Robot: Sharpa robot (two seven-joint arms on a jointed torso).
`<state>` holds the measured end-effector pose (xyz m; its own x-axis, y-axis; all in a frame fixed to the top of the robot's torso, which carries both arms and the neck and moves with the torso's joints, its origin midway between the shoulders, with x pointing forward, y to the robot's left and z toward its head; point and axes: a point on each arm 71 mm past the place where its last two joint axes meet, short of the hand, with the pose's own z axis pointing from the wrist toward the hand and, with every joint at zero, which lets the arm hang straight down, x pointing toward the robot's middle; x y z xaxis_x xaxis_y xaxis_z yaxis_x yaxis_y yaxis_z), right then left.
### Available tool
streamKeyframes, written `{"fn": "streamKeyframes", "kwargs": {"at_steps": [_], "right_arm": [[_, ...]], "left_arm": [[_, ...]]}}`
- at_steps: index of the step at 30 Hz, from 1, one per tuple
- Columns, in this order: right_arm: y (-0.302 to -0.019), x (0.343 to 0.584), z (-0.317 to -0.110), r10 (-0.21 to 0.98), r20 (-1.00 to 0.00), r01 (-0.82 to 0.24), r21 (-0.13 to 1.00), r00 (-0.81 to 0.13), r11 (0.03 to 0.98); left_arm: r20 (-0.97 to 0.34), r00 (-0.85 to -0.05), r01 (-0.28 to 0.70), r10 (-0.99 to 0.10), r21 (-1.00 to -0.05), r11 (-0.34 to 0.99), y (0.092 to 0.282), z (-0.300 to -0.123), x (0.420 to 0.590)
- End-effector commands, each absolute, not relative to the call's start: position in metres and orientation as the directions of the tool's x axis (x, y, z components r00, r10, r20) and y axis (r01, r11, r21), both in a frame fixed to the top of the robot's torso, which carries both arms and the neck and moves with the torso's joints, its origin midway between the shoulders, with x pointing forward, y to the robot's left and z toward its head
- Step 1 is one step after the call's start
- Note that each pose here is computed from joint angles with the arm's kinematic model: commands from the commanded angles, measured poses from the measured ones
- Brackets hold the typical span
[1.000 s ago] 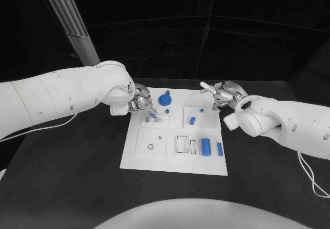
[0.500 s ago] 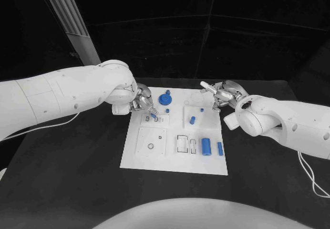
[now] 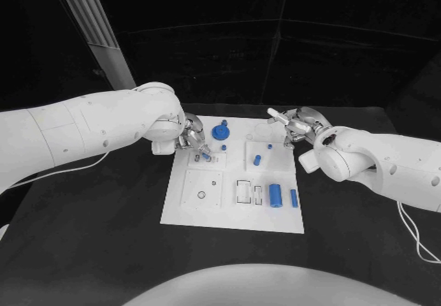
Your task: Assemble the parts on the task board
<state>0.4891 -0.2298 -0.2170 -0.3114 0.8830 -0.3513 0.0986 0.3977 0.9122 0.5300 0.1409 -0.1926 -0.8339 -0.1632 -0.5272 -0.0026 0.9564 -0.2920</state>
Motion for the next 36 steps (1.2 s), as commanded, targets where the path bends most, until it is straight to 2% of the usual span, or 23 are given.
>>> {"fn": "streamKeyframes", "kwargs": {"at_steps": [1,36], "right_arm": [[-0.2296,0.4895,-0.2156,0.883,-0.355,0.089,0.913,-0.307,0.398],[-0.2288,0.4890,-0.2156,0.883,-0.354,0.088,0.914,-0.307,0.397]], "left_arm": [[-0.529,-0.833,-0.001,-0.160,-0.288,0.958,0.1399,-0.1934,0.5306],[-0.525,-0.834,-0.029,-0.170,-0.266,0.964,0.1389,-0.2023,0.5367]]}}
